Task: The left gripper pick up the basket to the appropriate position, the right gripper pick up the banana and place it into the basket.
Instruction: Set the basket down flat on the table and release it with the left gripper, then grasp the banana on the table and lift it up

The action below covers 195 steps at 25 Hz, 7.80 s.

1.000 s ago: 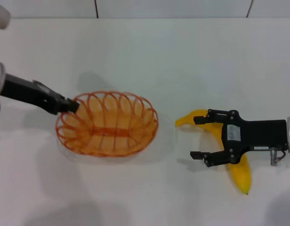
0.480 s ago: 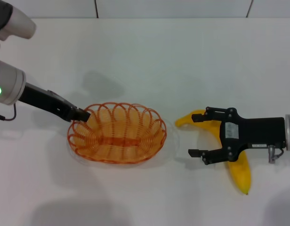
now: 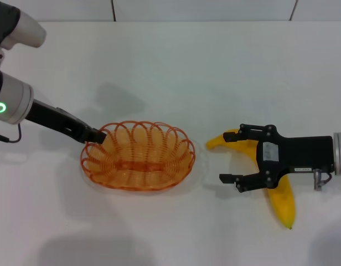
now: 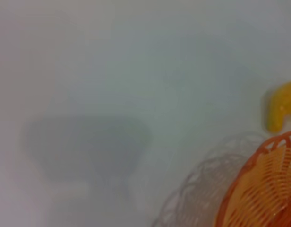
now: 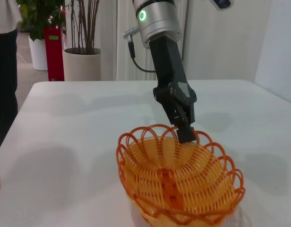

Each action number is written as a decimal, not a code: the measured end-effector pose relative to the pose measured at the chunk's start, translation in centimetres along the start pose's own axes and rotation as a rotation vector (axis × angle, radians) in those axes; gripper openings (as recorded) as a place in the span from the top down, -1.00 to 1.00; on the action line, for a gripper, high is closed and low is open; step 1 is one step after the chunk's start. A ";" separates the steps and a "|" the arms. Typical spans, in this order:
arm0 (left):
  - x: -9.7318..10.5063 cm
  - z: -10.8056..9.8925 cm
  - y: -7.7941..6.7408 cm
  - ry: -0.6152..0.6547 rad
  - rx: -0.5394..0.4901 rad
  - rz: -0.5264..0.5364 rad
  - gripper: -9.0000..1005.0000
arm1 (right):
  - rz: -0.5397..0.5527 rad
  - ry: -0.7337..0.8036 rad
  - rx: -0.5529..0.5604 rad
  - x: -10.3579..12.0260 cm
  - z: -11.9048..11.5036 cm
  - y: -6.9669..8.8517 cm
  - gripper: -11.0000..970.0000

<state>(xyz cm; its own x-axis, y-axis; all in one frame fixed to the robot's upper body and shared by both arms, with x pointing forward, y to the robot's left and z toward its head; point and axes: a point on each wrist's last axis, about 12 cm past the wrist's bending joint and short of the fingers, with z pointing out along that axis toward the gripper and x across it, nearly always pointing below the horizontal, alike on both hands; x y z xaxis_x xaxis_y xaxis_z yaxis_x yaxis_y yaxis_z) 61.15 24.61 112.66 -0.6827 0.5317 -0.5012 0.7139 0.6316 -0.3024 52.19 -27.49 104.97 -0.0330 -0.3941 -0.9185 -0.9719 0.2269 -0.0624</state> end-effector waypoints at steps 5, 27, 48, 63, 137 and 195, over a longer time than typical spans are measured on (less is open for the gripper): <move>-0.2 0.5 -0.1 0.004 0.005 0.005 0.89 | -0.001 -0.001 -0.001 0.0 0.1 0.0 -0.84; -0.7 1.4 -0.4 0.009 0.021 0.002 0.89 | 0.005 0.003 0.001 0.0 0.5 -0.1 -0.84; -0.7 1.2 -0.3 0.008 0.016 -0.001 0.50 | 0.008 0.006 0.003 0.1 0.3 -0.1 -0.84; -1.1 0.8 -0.3 -0.009 0.008 0.005 -0.35 | 0.013 0.005 0.006 0.2 0.3 0.0 -0.84; 14.0 -6.1 0.3 -0.501 -0.003 0.357 -0.69 | 0.541 0.529 0.072 -6.5 -2.5 -6.0 -0.83; 13.3 -6.1 0.3 -0.518 0.001 0.366 -0.69 | 0.702 0.587 0.098 -4.7 -1.3 -5.6 -0.08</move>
<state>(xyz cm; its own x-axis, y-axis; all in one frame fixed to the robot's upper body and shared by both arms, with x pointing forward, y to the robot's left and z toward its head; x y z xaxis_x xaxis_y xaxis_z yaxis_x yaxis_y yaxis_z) 51.36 35.37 110.86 -0.2309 0.3708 -0.8996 0.8870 0.4602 -0.0380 57.44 -28.10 110.13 -0.7471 -0.5200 -0.4140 -0.6607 0.6490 0.3772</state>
